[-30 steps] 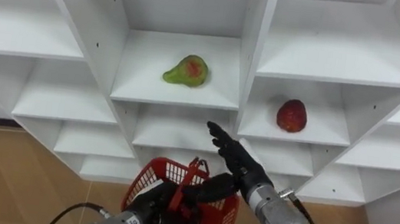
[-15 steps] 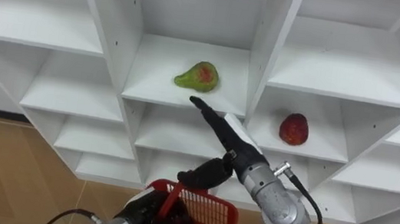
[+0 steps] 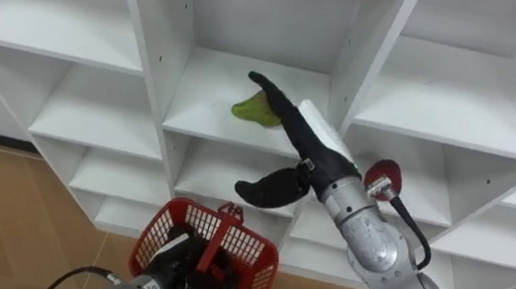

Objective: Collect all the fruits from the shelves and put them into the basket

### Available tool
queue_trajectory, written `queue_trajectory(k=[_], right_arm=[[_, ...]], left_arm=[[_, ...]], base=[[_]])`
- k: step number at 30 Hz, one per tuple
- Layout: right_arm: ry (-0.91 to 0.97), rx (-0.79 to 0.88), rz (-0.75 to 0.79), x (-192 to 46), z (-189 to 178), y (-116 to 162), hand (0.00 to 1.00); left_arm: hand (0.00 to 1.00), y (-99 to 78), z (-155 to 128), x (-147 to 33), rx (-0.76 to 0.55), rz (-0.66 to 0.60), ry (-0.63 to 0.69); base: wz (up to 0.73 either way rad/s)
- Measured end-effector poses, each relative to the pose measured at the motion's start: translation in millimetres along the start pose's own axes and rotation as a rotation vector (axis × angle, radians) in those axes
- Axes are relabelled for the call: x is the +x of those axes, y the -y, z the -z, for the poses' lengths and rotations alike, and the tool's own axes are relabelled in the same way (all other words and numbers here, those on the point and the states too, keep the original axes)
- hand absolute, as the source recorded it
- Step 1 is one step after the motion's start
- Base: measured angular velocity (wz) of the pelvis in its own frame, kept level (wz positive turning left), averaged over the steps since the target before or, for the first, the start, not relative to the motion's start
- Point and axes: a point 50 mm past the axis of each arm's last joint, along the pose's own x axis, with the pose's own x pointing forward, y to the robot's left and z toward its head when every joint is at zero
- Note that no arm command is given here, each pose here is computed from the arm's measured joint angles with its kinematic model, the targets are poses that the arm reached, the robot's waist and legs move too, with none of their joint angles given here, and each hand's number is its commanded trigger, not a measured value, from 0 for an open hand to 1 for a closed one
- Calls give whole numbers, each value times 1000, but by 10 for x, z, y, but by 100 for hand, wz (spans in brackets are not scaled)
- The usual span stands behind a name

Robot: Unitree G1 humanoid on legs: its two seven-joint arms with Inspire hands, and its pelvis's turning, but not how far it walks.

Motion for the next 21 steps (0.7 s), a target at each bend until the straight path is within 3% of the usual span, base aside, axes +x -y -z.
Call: queue_trajectory(k=[21], right_arm=[[-15, 14, 101, 64, 35, 219, 0]], left_arm=[[100, -28, 72, -37, 20, -12, -28]], base=[[4]])
